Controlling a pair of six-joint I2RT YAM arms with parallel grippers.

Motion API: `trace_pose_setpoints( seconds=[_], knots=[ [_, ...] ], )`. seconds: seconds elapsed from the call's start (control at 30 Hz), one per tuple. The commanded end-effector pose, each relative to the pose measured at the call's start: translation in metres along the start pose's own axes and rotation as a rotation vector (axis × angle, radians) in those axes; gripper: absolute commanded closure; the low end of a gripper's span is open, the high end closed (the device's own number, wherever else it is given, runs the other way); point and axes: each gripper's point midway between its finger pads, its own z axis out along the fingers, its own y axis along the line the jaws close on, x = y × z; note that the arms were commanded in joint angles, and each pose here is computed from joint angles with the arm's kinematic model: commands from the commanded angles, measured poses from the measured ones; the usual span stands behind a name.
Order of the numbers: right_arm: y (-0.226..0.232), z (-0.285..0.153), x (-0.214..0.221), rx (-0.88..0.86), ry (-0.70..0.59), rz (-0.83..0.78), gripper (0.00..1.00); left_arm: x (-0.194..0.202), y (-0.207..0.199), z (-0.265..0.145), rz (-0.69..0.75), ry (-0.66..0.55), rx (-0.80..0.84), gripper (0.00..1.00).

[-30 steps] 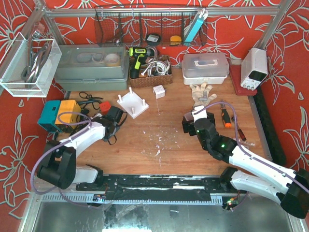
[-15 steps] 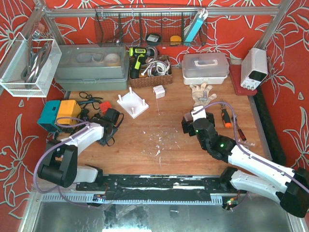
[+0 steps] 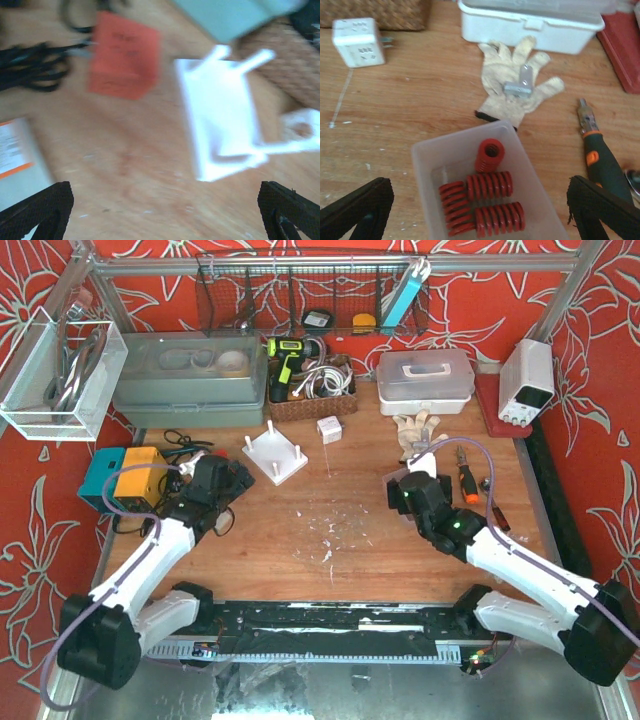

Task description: Install the large spring

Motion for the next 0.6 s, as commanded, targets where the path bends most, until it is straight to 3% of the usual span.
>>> trace_pose_setpoints(
  seconds=[0.0, 0.13, 0.3, 0.37, 0.57],
  knots=[
    [-0.016, 0.009, 0.022, 0.011, 0.149, 0.109, 0.07, 0.001, -0.075, -0.028, 0.179, -0.005, 0.441, 0.0],
    [-0.03, 0.022, 0.038, 0.033, 0.22, 0.148, 0.28, 0.028, -0.107, -0.045, 0.298, 0.045, 0.638, 0.0],
    [-0.021, 0.037, 0.037, 0.001, 0.241, 0.146, 0.52, 0.069, -0.131, -0.05, 0.43, 0.1, 0.742, 0.0],
    [-0.022, 0.047, 0.038, 0.026, 0.252, 0.145, 0.56, 0.083, -0.135, -0.051, 0.471, 0.106, 0.772, 0.0],
    [-0.019, 0.077, 0.042, 0.069, 0.324, 0.143, 0.58, 0.099, -0.122, -0.045, 0.506, 0.074, 0.812, 0.0]
  ],
)
